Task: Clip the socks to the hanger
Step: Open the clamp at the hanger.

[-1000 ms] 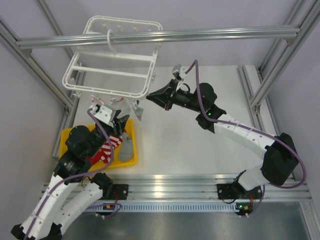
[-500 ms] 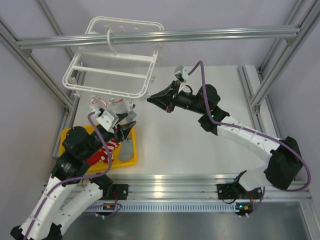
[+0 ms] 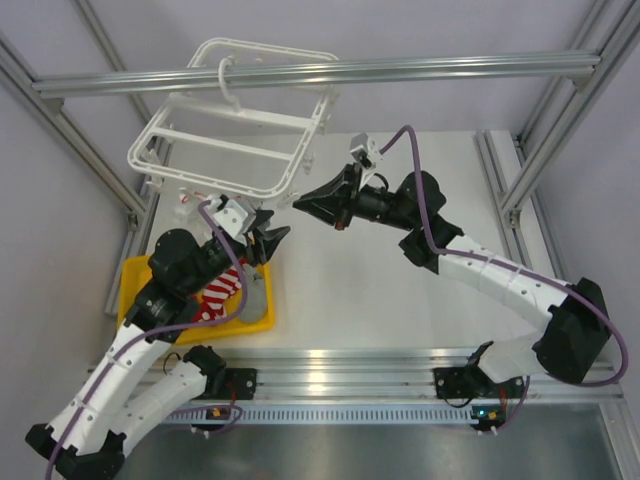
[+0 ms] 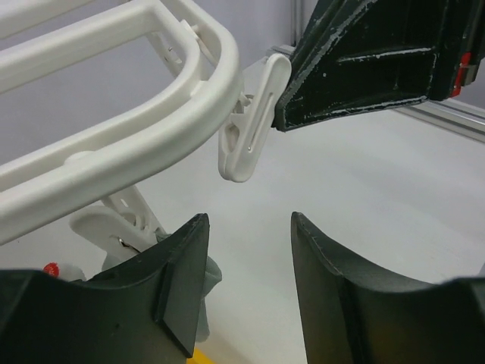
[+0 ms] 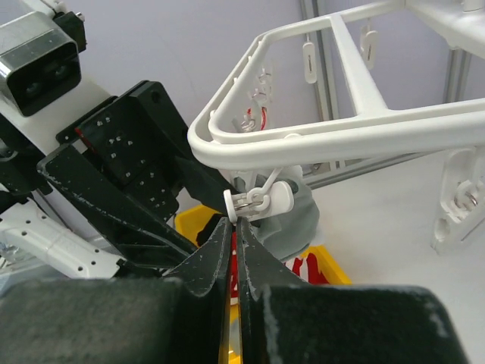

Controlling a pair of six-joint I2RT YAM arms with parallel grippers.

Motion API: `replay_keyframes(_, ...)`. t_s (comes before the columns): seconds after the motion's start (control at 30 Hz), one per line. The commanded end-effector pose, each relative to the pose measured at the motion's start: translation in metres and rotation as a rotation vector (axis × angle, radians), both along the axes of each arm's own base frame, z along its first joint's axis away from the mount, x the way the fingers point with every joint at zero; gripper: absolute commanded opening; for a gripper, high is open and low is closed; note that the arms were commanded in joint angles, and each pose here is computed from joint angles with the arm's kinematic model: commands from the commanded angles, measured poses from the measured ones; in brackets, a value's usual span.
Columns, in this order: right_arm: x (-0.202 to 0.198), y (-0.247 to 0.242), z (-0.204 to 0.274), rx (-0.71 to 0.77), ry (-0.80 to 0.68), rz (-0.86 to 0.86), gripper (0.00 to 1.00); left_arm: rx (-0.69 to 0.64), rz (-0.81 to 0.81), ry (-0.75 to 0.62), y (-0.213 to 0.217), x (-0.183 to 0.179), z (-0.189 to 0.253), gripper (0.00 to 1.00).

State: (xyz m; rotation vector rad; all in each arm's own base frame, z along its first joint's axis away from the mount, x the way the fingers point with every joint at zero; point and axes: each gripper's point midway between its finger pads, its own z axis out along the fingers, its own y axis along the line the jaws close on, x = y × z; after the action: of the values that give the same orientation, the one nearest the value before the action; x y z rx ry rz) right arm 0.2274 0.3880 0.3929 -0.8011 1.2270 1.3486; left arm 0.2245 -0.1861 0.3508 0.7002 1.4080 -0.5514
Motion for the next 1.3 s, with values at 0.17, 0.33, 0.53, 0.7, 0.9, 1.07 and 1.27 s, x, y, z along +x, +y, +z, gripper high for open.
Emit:
replay_keyframes(0.17,-0.030,-0.003,0.014,0.025,-0.075,0.091,0.00,-0.115,0.055,-0.108,0.001,0.015,0.054,0.52)
replay_keyframes(0.33,-0.030,-0.005,0.013,0.023,-0.081,0.088,0.00,-0.087,0.010,-0.143,-0.006,0.012,0.055,0.53)
replay_keyframes(0.53,-0.031,-0.005,0.012,0.019,-0.079,0.088,0.00,-0.058,0.003,-0.220,-0.009,0.018,0.062,0.48)
replay_keyframes(0.7,-0.028,-0.004,0.010,0.013,-0.067,0.080,0.00,-0.022,0.005,-0.290,-0.009,0.020,0.068,0.44)
replay_keyframes(0.9,-0.024,-0.001,0.009,0.011,-0.045,0.075,0.00,0.057,-0.062,-0.405,-0.015,0.011,0.069,0.28)
replay_keyframes(1.07,-0.021,-0.002,0.008,0.008,-0.015,0.052,0.00,0.104,-0.076,-0.431,-0.015,0.009,0.060,0.00)
replay_keyframes(1.27,-0.012,-0.018,-0.011,-0.011,0.075,-0.006,0.26,0.124,-0.046,-0.384,-0.012,0.015,0.045,0.00)
